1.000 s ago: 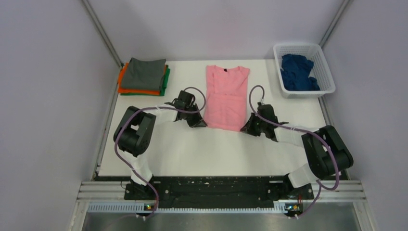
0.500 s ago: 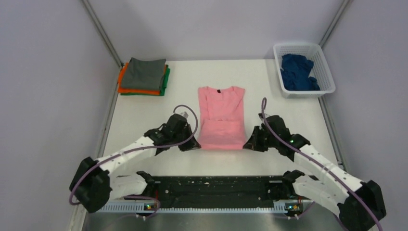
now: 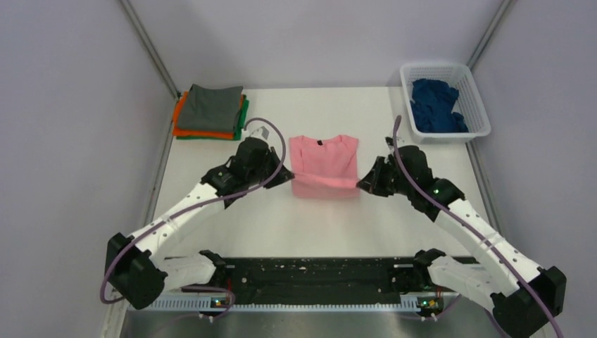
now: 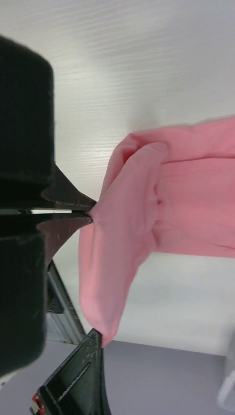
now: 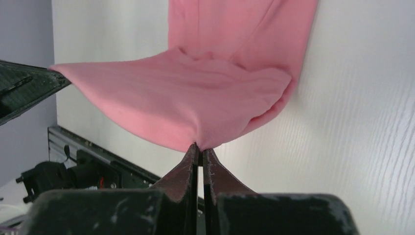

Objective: Fold and stack the t-shirts
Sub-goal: Fold the long partially folded tshirt into a neat square

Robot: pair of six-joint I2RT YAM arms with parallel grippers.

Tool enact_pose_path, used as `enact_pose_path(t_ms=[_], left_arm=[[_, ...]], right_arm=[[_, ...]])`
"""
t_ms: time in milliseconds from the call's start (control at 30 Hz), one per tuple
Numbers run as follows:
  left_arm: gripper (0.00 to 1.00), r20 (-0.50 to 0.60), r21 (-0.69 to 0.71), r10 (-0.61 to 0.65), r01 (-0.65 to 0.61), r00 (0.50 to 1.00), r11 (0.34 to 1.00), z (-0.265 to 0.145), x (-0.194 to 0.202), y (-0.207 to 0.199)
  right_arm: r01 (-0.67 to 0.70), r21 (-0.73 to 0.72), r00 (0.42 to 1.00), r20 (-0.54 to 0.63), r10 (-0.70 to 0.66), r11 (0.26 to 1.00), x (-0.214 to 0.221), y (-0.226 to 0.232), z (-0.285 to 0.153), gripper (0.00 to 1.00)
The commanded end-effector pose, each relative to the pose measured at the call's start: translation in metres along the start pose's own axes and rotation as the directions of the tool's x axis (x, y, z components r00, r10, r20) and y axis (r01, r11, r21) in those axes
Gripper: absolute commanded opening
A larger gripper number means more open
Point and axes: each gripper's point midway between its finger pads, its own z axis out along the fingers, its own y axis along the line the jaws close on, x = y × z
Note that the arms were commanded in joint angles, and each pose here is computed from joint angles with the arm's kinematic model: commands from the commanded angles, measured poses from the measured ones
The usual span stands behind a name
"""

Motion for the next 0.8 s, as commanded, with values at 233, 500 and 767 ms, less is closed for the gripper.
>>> enact_pose_path(t_ms=[233,500,767], left_arm=[[0.00,0.094,-0.037,0.029,-0.026,0.995,0.999,0.054,-0.118,0.002],[0.00,0.079,-0.068,0.010,-0.005,0.997,0.998,0.098,-0.156,0.017],[0.00,0.023,-0.073,-0.013,0.015,1.000,0.997,0.146,-0.176,0.032]], right_arm=[[0.014,0.040,0.979,0.205,-0.022,0.999,-0.118,-0.003,0.041,0.00],[-0.024,0.160,0.967,0.254,-0.018,0.987,-0.163,-0.033,0.081,0.00],[-0.024,0.207,0.977,0.211,-0.021,0.978,-0.177,-0.063,0.128,0.00]])
